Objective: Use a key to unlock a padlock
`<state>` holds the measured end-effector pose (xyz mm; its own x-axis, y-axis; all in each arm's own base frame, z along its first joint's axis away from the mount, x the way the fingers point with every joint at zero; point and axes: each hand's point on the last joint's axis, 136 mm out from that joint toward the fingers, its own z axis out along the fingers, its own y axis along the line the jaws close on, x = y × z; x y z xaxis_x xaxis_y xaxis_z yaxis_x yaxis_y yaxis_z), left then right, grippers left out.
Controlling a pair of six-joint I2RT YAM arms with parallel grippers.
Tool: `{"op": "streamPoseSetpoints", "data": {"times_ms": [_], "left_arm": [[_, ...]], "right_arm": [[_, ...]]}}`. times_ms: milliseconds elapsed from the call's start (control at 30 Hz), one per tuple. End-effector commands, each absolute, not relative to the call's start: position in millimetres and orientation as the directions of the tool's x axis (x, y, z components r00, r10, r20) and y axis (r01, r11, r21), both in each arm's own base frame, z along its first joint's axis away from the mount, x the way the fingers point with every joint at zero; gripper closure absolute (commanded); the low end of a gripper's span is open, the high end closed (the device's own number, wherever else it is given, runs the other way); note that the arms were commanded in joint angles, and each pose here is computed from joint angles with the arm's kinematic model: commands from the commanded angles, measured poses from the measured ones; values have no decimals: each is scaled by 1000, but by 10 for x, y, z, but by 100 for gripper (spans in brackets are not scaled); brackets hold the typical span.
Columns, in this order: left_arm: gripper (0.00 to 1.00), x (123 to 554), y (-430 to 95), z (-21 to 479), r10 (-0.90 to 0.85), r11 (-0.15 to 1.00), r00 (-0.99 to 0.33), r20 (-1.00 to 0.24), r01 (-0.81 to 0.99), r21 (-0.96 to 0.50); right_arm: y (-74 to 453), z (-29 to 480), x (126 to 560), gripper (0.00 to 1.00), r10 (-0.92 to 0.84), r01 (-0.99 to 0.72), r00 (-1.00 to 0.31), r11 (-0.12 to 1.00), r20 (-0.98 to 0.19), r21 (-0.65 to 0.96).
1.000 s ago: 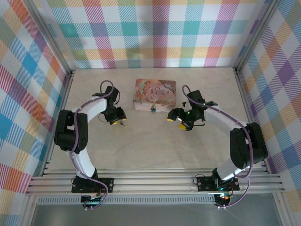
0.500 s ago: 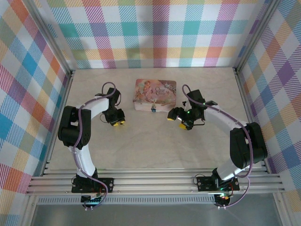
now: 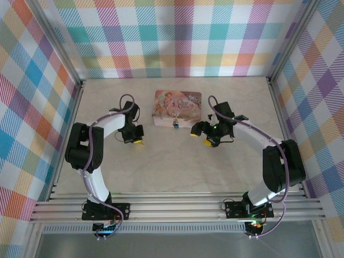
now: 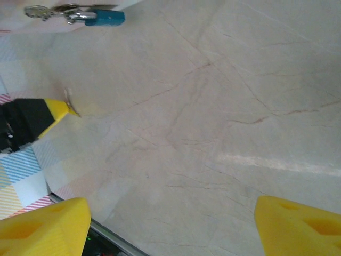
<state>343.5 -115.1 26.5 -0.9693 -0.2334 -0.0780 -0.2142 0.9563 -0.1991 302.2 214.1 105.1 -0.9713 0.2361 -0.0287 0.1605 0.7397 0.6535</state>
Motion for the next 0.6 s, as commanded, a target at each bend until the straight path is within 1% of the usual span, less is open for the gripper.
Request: {"op": "streamPoseSetpoints", "data": {"times_ms": [0, 233, 367, 433, 567], "left_arm": [[100, 3330, -1266, 492, -182, 960, -976, -122, -149, -235], [100, 3153, -1522, 800, -115, 944, -976, -186, -49, -325], [100, 3104, -1740, 1091, -73, 913, -963, -260, 41, -407], [100, 3087, -1853, 1258, -56, 893, -953, -298, 86, -442], [100, 3093, -2058, 1579, -61, 857, -935, -350, 131, -499]], "right_arm": [[2261, 1245, 3049, 21, 234, 116, -970, 679, -63, 725], [2365, 1417, 3058, 28, 239, 84, -968, 598, -77, 797], [2433, 1551, 3021, 31, 234, 57, -969, 531, -82, 845], [2471, 1660, 3002, 34, 221, 22, -970, 493, -101, 870], [2532, 1952, 2984, 43, 201, -79, -964, 416, -176, 906]]}}
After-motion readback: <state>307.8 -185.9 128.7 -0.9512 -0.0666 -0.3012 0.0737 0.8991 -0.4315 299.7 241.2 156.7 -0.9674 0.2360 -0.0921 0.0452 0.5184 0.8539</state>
